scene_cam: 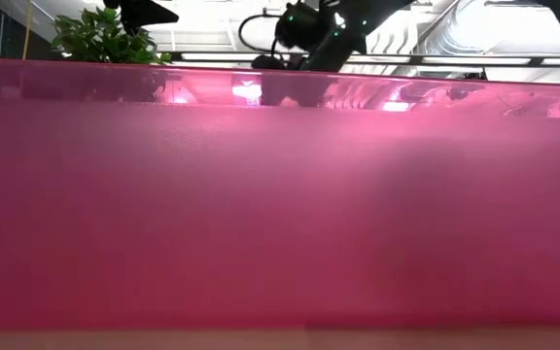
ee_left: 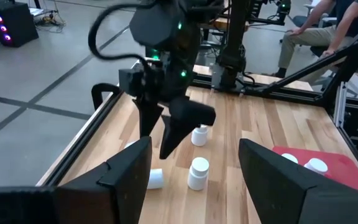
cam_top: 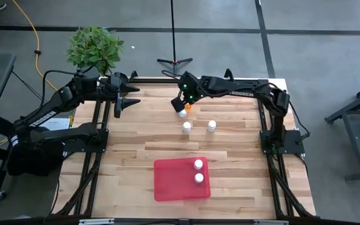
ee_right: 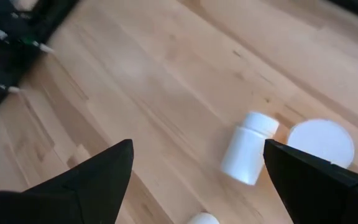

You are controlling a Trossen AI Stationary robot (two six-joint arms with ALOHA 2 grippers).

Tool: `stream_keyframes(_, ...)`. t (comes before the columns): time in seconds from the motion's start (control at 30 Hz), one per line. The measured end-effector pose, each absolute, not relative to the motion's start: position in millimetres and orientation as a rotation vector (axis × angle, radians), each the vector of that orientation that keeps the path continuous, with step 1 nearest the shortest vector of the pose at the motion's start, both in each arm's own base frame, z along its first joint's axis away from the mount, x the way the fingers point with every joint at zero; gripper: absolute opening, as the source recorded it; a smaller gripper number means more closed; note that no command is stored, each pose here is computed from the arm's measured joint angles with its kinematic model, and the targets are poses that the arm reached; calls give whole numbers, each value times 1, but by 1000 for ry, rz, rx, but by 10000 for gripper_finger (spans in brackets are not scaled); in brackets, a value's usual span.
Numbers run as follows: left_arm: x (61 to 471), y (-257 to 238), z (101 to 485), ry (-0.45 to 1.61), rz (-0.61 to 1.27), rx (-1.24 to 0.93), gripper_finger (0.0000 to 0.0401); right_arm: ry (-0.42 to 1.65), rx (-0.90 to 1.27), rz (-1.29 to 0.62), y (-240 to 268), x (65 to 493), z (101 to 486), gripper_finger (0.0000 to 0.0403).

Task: Pick and place pill bottles into a basket
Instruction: Put the white medicine bottle into the red container

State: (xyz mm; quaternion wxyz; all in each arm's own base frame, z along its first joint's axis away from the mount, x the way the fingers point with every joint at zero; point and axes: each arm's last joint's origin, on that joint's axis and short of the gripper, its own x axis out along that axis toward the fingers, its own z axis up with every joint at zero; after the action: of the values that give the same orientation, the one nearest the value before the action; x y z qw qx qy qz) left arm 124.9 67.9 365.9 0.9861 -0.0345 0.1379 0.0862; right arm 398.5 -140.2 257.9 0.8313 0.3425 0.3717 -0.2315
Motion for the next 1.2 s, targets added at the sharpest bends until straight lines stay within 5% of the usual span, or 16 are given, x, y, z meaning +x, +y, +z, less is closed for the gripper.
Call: stream_keyframes(1.2,124,67,365,284,154,-96,276,913,891,-557,-140,408,215,350)
